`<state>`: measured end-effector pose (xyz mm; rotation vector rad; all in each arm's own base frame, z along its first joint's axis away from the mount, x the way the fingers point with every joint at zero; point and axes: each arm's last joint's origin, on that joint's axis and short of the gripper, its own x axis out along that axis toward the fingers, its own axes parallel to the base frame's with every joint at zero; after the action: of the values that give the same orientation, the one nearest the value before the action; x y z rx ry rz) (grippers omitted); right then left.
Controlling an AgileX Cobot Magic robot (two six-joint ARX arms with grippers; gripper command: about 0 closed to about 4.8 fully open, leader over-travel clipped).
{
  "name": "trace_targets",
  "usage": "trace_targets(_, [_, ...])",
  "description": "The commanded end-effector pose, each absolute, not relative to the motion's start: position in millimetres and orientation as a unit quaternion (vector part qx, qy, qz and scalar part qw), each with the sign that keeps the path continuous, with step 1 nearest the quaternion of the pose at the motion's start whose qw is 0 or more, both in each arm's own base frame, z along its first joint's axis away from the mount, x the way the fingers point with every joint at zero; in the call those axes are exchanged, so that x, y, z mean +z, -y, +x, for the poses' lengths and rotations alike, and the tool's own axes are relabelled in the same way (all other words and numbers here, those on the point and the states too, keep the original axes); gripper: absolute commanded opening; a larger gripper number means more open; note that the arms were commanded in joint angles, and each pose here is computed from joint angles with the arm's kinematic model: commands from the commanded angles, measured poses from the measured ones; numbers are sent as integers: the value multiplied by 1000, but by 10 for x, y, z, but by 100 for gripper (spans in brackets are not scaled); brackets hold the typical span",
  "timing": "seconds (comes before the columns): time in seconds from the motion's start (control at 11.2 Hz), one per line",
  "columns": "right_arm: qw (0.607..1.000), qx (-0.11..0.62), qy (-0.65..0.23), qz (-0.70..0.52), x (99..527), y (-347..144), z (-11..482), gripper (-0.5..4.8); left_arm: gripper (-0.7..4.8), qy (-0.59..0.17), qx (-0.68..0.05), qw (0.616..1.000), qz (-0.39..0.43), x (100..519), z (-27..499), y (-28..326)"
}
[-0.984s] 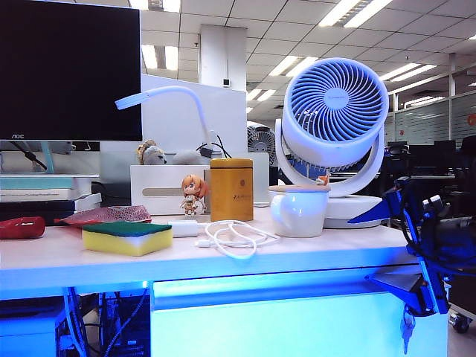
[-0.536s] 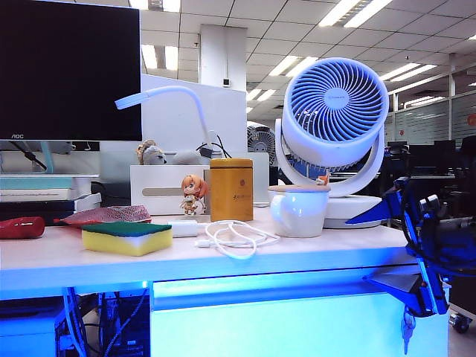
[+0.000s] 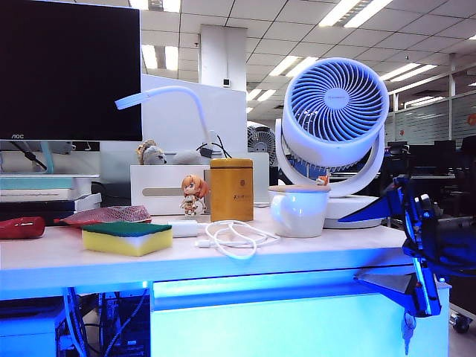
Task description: Open the drawer, place the cleaning sponge inside, then close the drawer.
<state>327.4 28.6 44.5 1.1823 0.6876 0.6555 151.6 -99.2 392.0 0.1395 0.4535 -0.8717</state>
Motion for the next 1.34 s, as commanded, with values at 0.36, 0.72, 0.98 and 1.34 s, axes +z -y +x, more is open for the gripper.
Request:
trace_targets(0.36, [750,254,-279,543,460,-249,3216,479,-5,-205,-421,881,64,3952,1507,988])
trace_targets(0.72, [761,236,-262,545,472,-238,3249,471,-5,-205,-422,881,63,3954,1502,986])
trace_targets(0.98, [760,217,-256,557,469,-229,3253,466,-5,-205,-422,881,63,3954,1500,985])
trace_targets(1.34, [752,222,-265,562,466,-240,3248,466,-5,-206,-422,881,64,3953,1500,985])
